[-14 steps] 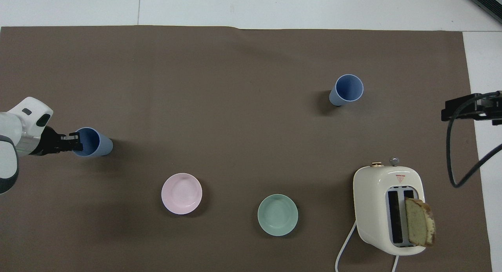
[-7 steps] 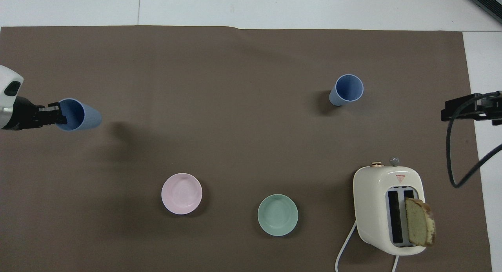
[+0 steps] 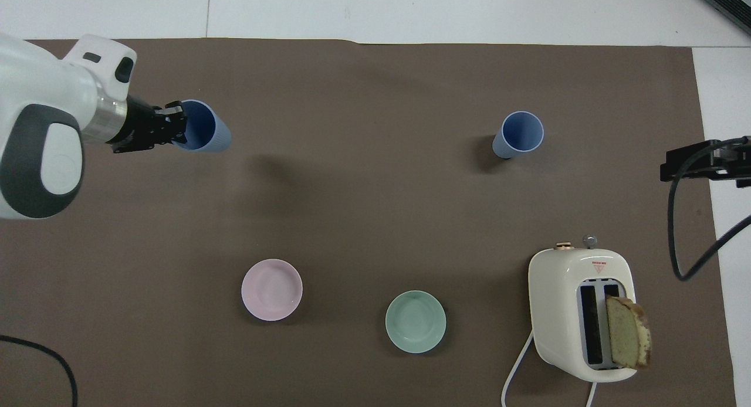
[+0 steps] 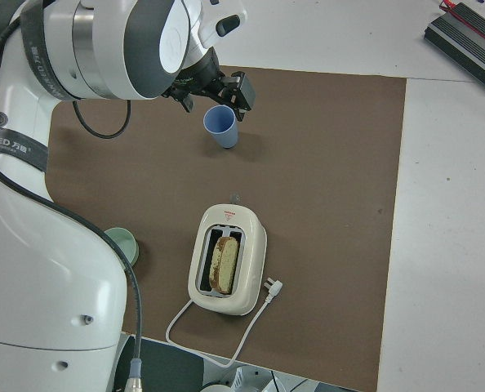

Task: Stack blue cups with both arms
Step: 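Carry the blue cup with the left gripper toward the table center, then set the blue cup down and open the left gripper, then retract the left gripper while the right gripper reaches the far blue cup, then grasp the far blue cup with the right gripper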

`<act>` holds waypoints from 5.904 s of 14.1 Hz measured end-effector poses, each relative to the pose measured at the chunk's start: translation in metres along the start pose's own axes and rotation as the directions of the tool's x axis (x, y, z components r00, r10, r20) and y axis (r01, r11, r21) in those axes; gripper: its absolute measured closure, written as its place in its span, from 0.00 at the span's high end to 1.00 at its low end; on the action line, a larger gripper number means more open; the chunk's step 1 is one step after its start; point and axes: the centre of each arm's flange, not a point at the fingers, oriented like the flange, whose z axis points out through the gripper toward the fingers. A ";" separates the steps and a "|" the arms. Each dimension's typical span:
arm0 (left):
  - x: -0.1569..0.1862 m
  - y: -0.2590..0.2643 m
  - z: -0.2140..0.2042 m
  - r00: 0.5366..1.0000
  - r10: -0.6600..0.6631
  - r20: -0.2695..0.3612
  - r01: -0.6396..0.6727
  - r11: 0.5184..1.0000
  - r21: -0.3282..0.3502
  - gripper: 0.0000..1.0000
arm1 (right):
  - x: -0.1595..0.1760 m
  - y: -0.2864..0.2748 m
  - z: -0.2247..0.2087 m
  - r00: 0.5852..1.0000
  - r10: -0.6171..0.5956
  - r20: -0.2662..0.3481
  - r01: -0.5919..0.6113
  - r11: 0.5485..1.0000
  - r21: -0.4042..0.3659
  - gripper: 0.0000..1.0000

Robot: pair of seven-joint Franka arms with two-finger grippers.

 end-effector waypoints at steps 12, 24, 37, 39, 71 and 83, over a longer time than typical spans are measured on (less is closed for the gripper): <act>-0.113 0.152 0.092 0.996 -0.057 0.068 0.055 0.998 0.030 0.04 | 0.000 0.001 0.002 1.000 0.001 0.003 -0.001 1.000 0.000 1.00; -0.152 0.135 0.137 0.997 -0.032 0.073 0.029 0.999 0.044 0.04 | 0.001 0.006 0.002 1.000 0.010 0.005 -0.010 1.000 -0.001 1.00; -0.087 0.081 0.069 1.000 0.007 0.007 -0.007 0.999 0.031 1.00 | 0.001 0.005 0.003 1.000 0.008 0.006 -0.008 1.000 -0.001 1.00; -0.059 0.037 0.040 0.998 0.059 0.017 -0.060 0.997 0.044 1.00 | 0.001 0.005 0.003 1.000 0.007 0.000 -0.007 1.000 0.000 1.00; -0.056 -0.113 -0.204 0.904 0.406 0.131 -0.421 0.900 0.113 1.00 | 0.131 -0.077 0.277 0.996 -0.094 -0.012 0.094 0.995 0.019 1.00; -0.056 -0.113 -0.204 0.904 0.406 0.132 -0.421 0.900 0.113 1.00 | 0.132 -0.074 0.302 0.998 -0.070 0.001 0.070 0.997 0.018 0.23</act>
